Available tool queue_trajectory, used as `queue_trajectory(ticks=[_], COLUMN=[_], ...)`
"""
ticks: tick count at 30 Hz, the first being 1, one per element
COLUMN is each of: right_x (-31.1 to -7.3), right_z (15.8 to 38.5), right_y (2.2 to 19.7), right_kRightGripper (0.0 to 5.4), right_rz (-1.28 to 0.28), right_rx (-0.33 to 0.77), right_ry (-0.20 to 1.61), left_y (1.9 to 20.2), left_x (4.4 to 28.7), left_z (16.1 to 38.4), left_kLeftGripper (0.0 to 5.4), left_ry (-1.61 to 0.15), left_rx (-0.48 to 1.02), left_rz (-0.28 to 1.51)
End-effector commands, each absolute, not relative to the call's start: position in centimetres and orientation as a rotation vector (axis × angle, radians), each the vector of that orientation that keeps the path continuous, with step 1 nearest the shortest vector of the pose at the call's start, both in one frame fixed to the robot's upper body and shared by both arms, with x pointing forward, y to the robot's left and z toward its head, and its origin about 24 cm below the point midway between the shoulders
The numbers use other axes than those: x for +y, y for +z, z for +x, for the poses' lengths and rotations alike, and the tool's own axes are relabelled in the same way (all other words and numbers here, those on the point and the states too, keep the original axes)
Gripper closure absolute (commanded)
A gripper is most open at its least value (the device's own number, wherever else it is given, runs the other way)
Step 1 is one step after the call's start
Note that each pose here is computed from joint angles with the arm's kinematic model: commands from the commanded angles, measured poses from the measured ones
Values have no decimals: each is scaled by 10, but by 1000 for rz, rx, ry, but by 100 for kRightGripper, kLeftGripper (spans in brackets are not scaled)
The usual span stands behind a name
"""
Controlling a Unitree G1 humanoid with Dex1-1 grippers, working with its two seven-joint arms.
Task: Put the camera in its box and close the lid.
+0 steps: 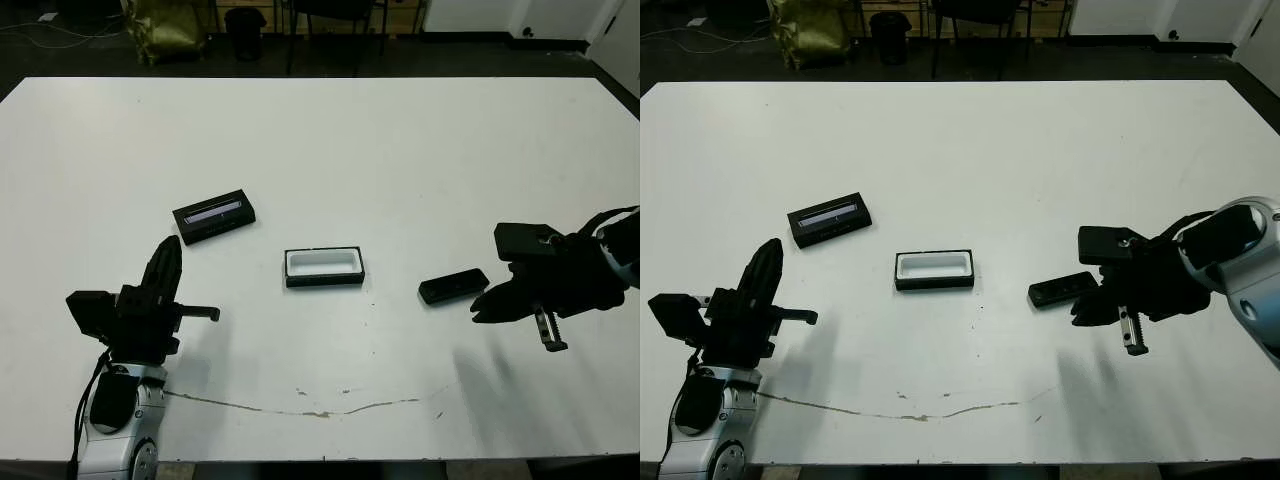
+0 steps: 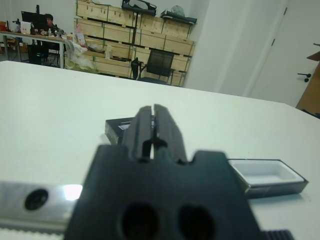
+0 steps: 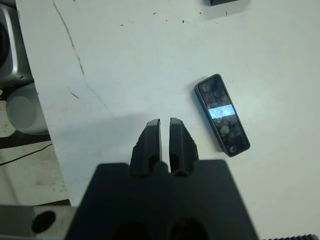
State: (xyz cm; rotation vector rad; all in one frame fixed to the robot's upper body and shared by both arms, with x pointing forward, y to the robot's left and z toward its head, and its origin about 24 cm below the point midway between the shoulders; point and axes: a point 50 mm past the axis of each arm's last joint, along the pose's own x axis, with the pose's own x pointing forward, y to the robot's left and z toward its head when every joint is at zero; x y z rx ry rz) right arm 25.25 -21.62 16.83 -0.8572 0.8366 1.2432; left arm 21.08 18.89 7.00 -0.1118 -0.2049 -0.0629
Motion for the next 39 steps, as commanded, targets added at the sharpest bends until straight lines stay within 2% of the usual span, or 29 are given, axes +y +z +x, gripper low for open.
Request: queue_trajectory(ticks=[1,11,14,16,21,25,32,39], right_x=[-223,-227,-230,-233,-241,-248,-248,-246], right_z=[252,256,258,260,264,272,280,286], right_y=[165,157,150,142,121,97,84,75], right_kRightGripper=[540,540,540,540,540,540,540,540], right_rz=[-862,-926,-930,-968,-1036,-1093,-1208,-1144], right_rx=[867,890,1008,1043,991,955,930,945], right_ry=[1223,1183,1130,1108,1123,1110,1131,1129], left_y=[64,64,64,64,63,64,63,63], left_x=[192,192,192,192,192,191,191,190], left_z=[208,208,208,208,208,207,207,207], left_kLeftGripper=[538,538,538,538,538,538,538,538], left_ry=[-50,-51,-46,-48,-50,-45,-51,-54], left_rx=[-166,-172,-167,-168,-169,-164,-168,-171], left_rz=[-110,-92,-97,-100,-109,-105,-105,-105])
